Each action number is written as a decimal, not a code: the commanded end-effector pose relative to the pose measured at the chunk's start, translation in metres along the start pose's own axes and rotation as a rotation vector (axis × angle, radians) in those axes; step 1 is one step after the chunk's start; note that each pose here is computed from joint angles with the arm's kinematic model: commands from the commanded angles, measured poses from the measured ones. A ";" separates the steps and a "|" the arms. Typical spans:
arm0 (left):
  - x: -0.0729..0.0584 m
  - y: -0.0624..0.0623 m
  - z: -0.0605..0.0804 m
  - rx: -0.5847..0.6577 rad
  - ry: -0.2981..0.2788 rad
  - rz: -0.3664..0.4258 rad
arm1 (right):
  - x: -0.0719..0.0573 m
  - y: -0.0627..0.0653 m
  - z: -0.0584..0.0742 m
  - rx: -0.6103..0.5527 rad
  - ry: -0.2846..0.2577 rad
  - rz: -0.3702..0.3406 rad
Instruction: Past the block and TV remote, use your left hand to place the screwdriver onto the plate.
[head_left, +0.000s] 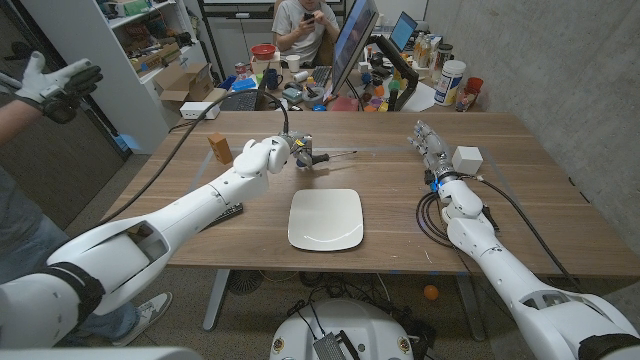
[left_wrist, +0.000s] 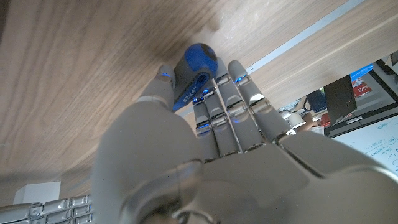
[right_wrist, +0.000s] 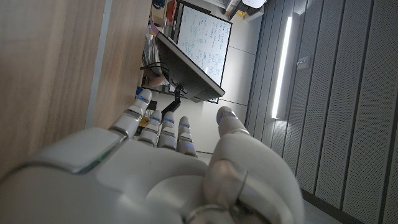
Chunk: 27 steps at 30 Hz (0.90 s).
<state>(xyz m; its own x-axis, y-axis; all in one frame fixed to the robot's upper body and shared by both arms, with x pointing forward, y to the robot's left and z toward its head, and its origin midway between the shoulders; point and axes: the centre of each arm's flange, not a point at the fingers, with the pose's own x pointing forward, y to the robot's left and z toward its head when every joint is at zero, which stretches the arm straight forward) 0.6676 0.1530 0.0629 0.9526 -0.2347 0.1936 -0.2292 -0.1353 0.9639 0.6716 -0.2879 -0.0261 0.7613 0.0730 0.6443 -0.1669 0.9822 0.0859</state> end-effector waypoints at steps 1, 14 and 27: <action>-0.019 0.014 0.007 -0.036 -0.090 0.026 | 0.000 0.004 0.008 -0.019 -0.009 0.001; -0.047 0.028 0.009 -0.024 -0.168 0.037 | -0.002 0.011 0.014 -0.031 -0.022 -0.002; -0.064 0.026 0.001 -0.009 -0.200 0.017 | -0.011 0.016 0.016 -0.032 -0.029 -0.019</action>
<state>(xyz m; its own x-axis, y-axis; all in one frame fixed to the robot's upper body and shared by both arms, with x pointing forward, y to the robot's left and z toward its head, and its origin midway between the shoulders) 0.6159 0.1566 0.0785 0.9026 -0.3861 0.1903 -0.2475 -0.1038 0.9633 0.6586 -0.2796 -0.0180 0.7492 0.0611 0.6595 -0.1430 0.9872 0.0711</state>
